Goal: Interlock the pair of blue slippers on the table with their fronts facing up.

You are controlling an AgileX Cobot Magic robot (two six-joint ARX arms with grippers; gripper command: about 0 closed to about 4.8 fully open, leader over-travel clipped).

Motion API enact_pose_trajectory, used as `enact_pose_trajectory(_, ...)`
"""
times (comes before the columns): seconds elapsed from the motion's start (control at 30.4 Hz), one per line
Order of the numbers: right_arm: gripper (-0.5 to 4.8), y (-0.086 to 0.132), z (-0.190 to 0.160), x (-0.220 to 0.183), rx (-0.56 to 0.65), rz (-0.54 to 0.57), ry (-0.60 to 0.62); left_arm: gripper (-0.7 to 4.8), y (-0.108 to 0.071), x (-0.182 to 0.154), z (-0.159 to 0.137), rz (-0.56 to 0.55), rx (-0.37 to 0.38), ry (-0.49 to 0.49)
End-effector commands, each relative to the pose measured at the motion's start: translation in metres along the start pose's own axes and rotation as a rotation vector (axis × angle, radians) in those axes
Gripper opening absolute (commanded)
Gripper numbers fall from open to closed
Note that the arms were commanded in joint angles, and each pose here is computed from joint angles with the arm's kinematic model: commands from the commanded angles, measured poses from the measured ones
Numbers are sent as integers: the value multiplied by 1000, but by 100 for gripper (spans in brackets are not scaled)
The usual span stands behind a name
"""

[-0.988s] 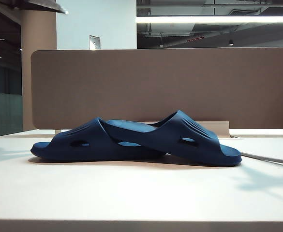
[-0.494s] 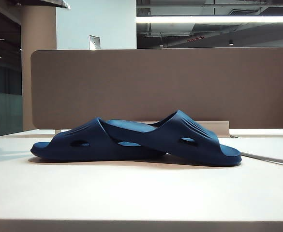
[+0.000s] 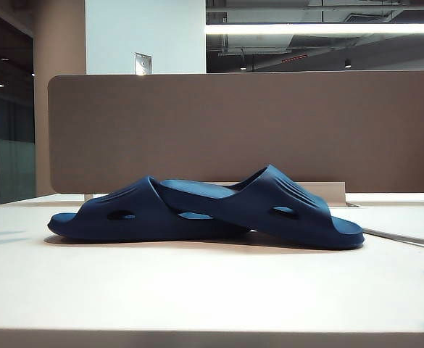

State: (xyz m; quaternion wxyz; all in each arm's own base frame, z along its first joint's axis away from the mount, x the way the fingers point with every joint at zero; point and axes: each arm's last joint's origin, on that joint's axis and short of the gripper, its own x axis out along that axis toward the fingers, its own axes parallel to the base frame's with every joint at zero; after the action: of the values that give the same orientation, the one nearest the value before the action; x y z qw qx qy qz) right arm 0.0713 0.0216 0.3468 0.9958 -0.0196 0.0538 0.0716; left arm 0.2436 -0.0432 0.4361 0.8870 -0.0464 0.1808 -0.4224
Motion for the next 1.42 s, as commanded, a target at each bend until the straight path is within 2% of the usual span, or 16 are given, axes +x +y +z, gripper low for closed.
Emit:
enact_pose_trajectory(0.03, 182, 3, 3, 0, -7, 43, -22, 304, -5, -5, -7, 8, 16, 7)
enact_pose_trajectory(0.1, 159, 5, 3, 0, 1, 78, -24, 304, -7, -6, -13, 9, 13, 11)
enact_pose_trajectory(0.3, 156, 6, 10, -3, 13, 97, -63, 299, -12, -11, -28, 8, 0, 24)
enact_pose_trajectory(0.69, 157, 8, 69, 3, 63, 103, -131, 299, -29, -28, -23, 0, 50, -29)
enact_pose_trajectory(0.89, 157, 11, 81, 15, 129, 175, -144, 299, -35, -33, -24, 0, 63, -32)
enact_pose_trajectory(1.19, 157, 17, 81, 28, 117, 300, -111, 299, -40, -38, -25, -27, 81, -36)
enact_pose_trajectory(1.42, 157, 7, 83, 36, 106, 228, -132, 299, -43, -41, -27, -26, 84, -38)
